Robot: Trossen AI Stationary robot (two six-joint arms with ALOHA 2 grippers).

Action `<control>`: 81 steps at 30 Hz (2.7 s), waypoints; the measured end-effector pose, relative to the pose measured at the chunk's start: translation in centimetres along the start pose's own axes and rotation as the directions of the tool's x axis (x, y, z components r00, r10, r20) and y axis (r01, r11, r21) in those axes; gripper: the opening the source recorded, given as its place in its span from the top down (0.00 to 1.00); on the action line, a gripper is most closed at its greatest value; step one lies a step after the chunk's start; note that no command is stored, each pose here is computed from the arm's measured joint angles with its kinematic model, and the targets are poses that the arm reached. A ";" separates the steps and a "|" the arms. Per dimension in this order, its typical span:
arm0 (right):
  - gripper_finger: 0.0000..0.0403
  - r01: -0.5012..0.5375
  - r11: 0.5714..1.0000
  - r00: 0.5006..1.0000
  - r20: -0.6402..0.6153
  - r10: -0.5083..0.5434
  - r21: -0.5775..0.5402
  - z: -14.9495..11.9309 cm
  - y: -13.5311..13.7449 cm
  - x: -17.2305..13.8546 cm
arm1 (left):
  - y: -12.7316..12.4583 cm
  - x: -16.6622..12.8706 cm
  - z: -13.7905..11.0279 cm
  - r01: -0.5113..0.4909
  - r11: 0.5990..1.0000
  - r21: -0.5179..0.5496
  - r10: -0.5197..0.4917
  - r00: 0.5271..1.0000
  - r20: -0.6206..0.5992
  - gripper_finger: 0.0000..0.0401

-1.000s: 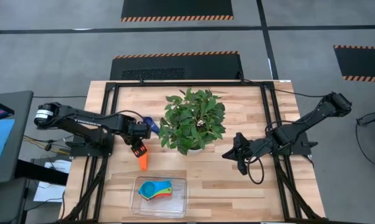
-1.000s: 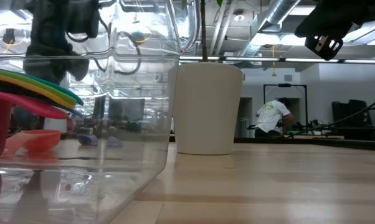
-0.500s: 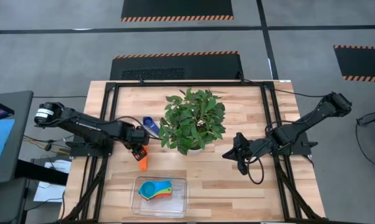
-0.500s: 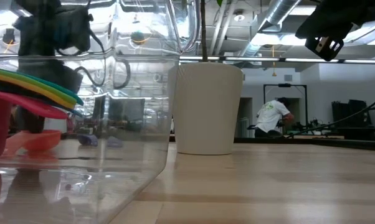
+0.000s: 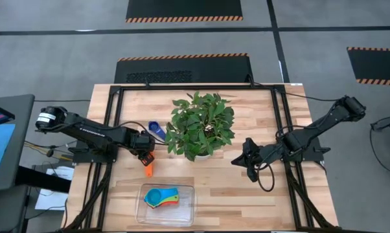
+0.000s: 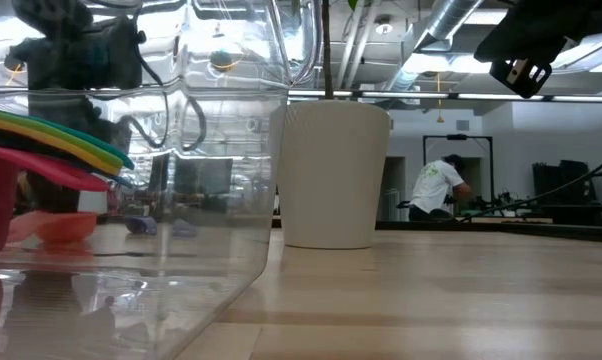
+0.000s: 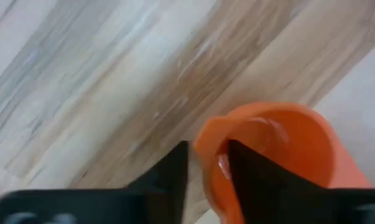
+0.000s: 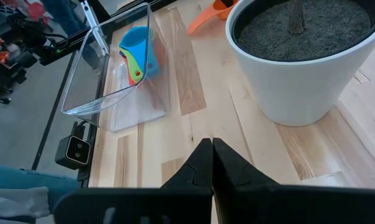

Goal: Nest measuring cups in basket
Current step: Stack the orange measuring cup on the light blue measuring cup

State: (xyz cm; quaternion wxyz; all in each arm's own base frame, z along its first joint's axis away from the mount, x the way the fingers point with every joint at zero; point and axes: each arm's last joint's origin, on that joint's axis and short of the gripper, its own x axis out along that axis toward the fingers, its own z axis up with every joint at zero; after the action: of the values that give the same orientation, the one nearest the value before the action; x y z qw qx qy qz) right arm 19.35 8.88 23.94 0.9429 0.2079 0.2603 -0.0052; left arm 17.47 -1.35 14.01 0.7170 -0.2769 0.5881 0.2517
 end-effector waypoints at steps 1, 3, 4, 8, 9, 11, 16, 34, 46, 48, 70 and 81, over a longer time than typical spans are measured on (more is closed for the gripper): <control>0.97 0.000 1.000 1.000 0.000 0.000 0.000 0.0 0.0 0.0 | 0.0 0.0 0.0 -0.001 1.000 -0.007 0.001 1.000 0.001 0.85; 0.97 0.000 1.000 1.000 0.000 0.000 0.000 0.0 0.0 0.0 | 0.0 0.0 0.0 0.002 1.000 -0.029 -0.002 1.000 0.003 0.95; 0.97 0.000 1.000 1.000 0.000 0.000 0.000 0.0 0.0 0.0 | -0.1 0.0 0.1 0.005 0.999 -0.045 -0.005 1.000 0.005 0.97; 0.97 0.000 1.000 1.000 0.000 0.000 0.000 0.0 0.0 0.0 | -0.3 -0.2 0.0 0.033 0.988 -0.148 -0.039 0.999 -0.037 0.99; 0.97 0.000 1.000 1.000 0.000 0.000 0.000 0.0 0.0 0.0 | -0.5 -0.5 0.2 0.048 0.984 -0.169 -0.056 0.998 -0.042 0.99; 0.97 0.000 1.000 1.000 0.000 0.000 0.000 0.0 0.0 0.0 | -1.4 -1.4 0.9 0.095 0.975 -0.202 -0.102 0.994 -0.024 0.99; 0.97 -0.030 1.000 0.999 -0.028 0.030 0.002 -0.1 0.1 0.0 | -3.3 -5.5 2.8 0.132 0.963 -0.233 -0.136 0.991 0.000 1.00; 0.97 -0.070 0.997 0.987 -0.149 0.067 -0.016 -1.6 0.7 -0.5 | -12.2 -17.0 -3.0 0.197 0.783 -0.590 -0.243 0.970 0.001 1.00; 0.97 -0.132 0.990 0.968 -0.208 0.138 0.046 -1.8 1.0 -0.6 | -21.0 -9.7 -7.7 0.103 0.661 -0.744 -0.214 0.975 -0.055 1.00; 0.97 -0.132 0.990 0.968 -0.210 0.138 0.044 -1.9 1.0 -0.6 | -21.7 -9.6 -7.6 0.098 0.644 -0.759 -0.213 0.976 -0.055 1.00; 0.97 -0.198 0.980 0.916 -0.359 0.182 -0.008 -2.7 0.7 -0.8 | -21.2 -12.1 -6.4 -0.206 0.626 -0.753 0.063 0.975 -0.214 1.00; 0.97 -0.194 0.981 0.913 -0.370 0.171 -0.025 -2.8 0.6 -0.8 | -22.3 -8.6 -6.3 -0.281 0.610 -0.741 0.157 0.959 -0.234 1.00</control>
State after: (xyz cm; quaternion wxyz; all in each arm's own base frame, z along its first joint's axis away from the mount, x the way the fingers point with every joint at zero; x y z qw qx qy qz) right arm 17.36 10.47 22.37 0.8801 0.1996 0.4108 0.1296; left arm 26.78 -22.04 23.72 0.4502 -0.4979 0.5054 0.5422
